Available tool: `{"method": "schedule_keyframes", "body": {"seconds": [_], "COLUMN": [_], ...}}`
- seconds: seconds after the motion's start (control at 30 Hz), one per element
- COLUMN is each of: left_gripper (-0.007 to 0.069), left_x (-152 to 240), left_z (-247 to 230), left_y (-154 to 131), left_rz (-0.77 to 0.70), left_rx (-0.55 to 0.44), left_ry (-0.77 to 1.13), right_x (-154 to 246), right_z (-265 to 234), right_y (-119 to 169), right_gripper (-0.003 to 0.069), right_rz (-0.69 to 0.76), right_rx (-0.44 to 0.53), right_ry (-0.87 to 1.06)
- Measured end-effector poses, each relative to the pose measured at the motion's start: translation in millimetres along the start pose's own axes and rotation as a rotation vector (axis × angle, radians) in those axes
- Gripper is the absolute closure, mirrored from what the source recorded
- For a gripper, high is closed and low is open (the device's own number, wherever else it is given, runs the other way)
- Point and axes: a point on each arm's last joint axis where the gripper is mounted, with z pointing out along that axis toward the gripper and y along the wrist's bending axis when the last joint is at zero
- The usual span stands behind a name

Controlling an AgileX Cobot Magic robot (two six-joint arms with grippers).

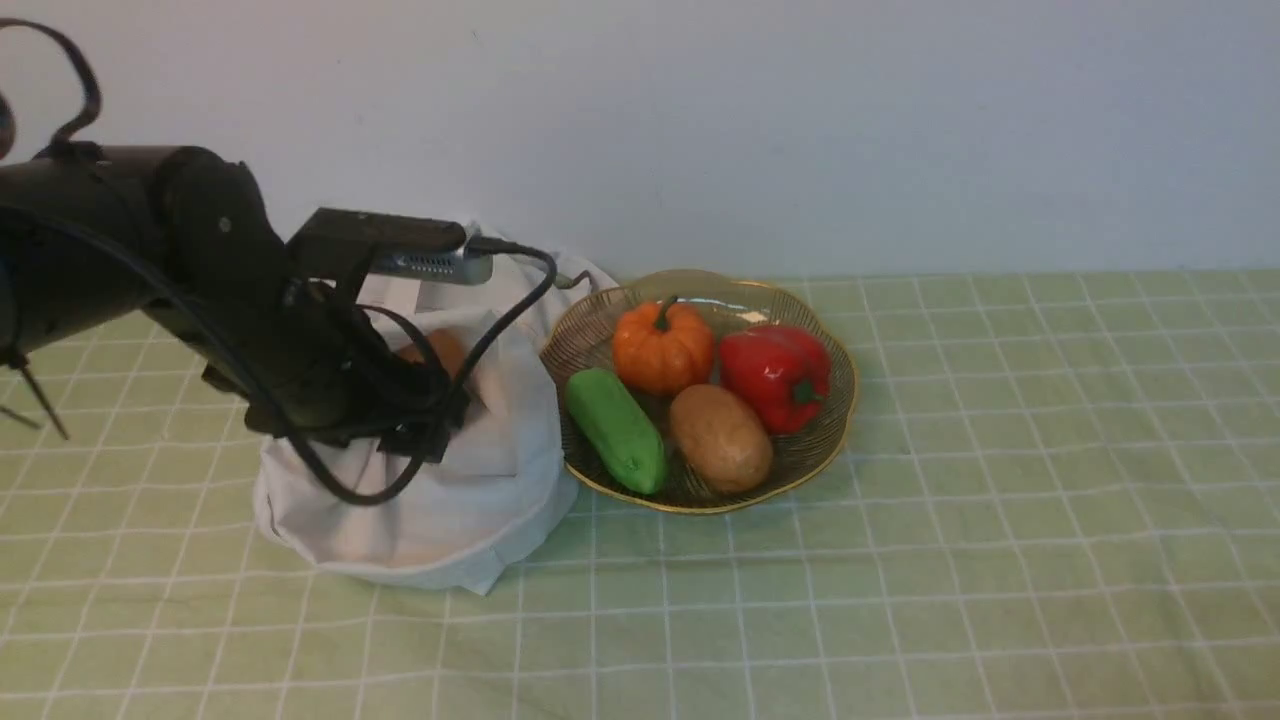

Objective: Take vegetables from bag on green coffee tablecloth place on plate.
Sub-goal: 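Reach into the cloth bag and grasp the potato inside with the left gripper, then take the potato out of the bag and place it on the plate with the left gripper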

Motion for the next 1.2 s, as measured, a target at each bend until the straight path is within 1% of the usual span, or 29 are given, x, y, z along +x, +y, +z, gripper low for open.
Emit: {"method": "schedule_keyframes", "body": {"seconds": [0.03, 0.1, 0.23, 0.37, 0.5, 0.7, 0.77, 0.8, 0.9, 1.0, 1.1, 1.2], "left_gripper": [0.0057, 0.0029, 0.0020, 0.0021, 0.0021, 0.0055, 0.0104, 0.0113, 0.0172, 0.0172, 0.0172, 0.0172], "left_x": [-9.6, -17.5, -27.1, -31.5, -32.6, -33.5, -32.5, -32.3, -32.2, -30.5, -25.9, -18.9], "left_z": [8.4, 21.3, 46.2, 65.4, 80.6, 97.8, 104.7, 105.4, 107.8, 107.1, 98.6, 80.1], "left_y": [2.4, 2.2, -1.9, 3.4, 7.6, 11.6, 12.8, 12.8, 13.2, 12.1, 5.1, -8.9], "left_rz": [-0.010, -0.029, -0.001, 0.071, 0.109, 0.175, 0.197, 0.196, 0.167, 0.124, 0.117, 0.132], "left_rx": [-0.024, -0.029, -0.031, -0.081, -0.120, -0.158, -0.167, -0.167, -0.168, -0.172, -0.182, -0.197], "left_ry": [-0.024, -0.030, -0.016, -0.046, -0.064, -0.086, -0.082, -0.082, -0.080, -0.061, -0.004, 0.076], "right_x": [0.0, 0.0, 0.0, 0.0, 0.0, 0.0, 0.0, 0.0, 0.0, 0.0, 0.0, 0.0], "right_z": [0.0, 0.0, 0.0, 0.0, 0.0, 0.0, 0.0, 0.0, 0.0, 0.0, 0.0, 0.0], "right_y": [0.0, 0.0, 0.0, 0.0, 0.0, 0.0, 0.0, 0.0, 0.0, 0.0, 0.0, 0.0], "right_gripper": [0.0673, 0.0673, 0.0673, 0.0673, 0.0673, 0.0673, 0.0673, 0.0673, 0.0673, 0.0673, 0.0673, 0.0673], "right_rz": [0.000, 0.000, 0.000, 0.000, 0.000, 0.000, 0.000, 0.000, 0.000, 0.000, 0.000, 0.000], "right_rx": [0.000, 0.000, 0.000, 0.000, 0.000, 0.000, 0.000, 0.000, 0.000, 0.000, 0.000, 0.000], "right_ry": [0.000, 0.000, 0.000, 0.000, 0.000, 0.000, 0.000, 0.000, 0.000, 0.000, 0.000, 0.000]}}
